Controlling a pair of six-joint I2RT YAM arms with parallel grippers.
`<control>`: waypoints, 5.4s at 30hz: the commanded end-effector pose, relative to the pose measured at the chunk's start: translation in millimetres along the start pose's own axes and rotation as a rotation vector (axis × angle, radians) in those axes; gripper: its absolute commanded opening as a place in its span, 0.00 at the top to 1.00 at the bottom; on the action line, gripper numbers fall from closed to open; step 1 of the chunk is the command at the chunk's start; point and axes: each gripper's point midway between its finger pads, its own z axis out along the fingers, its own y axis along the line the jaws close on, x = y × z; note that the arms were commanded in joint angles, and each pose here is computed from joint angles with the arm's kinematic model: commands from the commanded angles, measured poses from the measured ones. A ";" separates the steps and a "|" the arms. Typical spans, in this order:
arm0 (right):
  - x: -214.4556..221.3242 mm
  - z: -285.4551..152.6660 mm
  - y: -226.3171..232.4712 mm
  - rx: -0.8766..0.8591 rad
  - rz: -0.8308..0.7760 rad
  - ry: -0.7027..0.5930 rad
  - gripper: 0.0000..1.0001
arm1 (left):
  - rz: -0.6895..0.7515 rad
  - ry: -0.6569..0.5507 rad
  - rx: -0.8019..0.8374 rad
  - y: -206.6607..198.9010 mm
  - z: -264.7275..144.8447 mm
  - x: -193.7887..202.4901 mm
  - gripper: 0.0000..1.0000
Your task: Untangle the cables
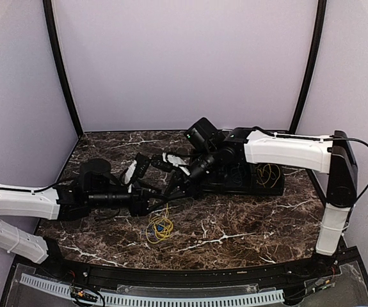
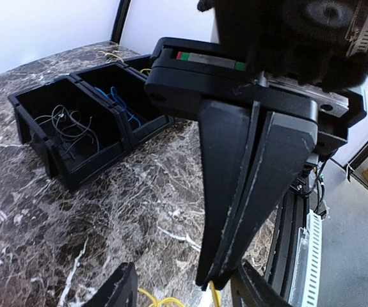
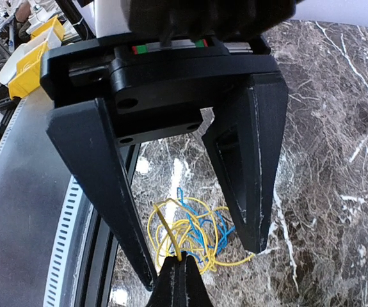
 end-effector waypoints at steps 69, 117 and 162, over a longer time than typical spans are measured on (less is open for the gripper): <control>-115.8 -410.7 63.4 0.467 -0.280 -0.629 1.00 | 0.024 0.102 0.002 7.1 167.7 14.6 0.43; -61.5 -562.9 19.5 0.993 -0.170 -0.721 1.00 | -0.098 0.432 -0.440 66.6 71.3 101.1 0.90; -34.2 -515.5 -40.6 1.007 -0.081 -0.653 1.00 | -0.091 0.313 -0.506 68.8 42.6 67.8 0.53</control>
